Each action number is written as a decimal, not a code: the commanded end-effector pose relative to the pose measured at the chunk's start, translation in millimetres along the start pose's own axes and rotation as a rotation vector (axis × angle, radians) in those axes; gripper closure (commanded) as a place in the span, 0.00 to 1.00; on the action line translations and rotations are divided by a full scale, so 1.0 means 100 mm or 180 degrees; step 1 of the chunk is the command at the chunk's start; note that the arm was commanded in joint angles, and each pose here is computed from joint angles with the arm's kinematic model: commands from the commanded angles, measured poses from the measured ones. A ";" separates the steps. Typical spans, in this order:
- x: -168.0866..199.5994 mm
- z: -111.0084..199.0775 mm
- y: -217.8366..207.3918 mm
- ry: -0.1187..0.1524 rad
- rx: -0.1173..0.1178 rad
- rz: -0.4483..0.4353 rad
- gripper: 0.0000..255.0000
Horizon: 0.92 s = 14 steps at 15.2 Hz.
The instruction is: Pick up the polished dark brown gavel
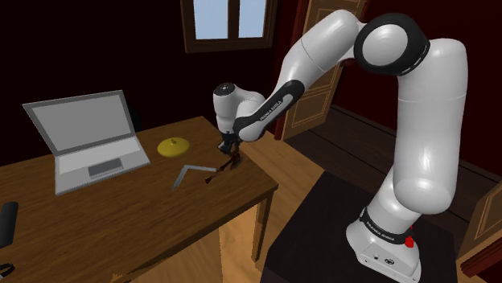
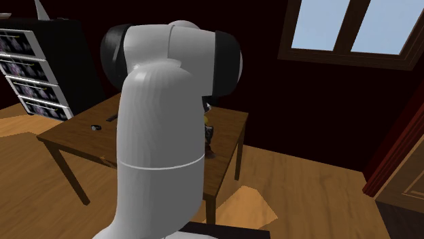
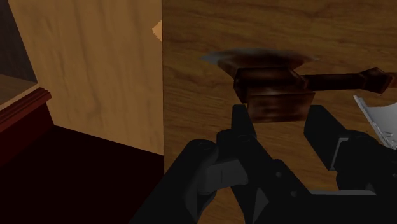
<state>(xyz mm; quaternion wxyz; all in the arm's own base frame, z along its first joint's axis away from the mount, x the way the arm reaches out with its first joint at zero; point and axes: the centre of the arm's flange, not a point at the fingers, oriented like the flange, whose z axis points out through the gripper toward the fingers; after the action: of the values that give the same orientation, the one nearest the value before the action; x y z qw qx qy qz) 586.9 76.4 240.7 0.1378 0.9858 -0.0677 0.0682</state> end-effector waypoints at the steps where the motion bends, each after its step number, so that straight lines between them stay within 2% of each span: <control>1: 0.02 -0.09 0.01 -0.0001 0.0000 0.0000 1.00; 14: 0.11 -0.70 0.18 -0.0001 0.0000 0.0000 1.00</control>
<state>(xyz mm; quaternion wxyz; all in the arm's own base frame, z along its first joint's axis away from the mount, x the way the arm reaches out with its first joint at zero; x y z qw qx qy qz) 587.3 77.4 310.0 0.1379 0.9858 -0.0677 0.0682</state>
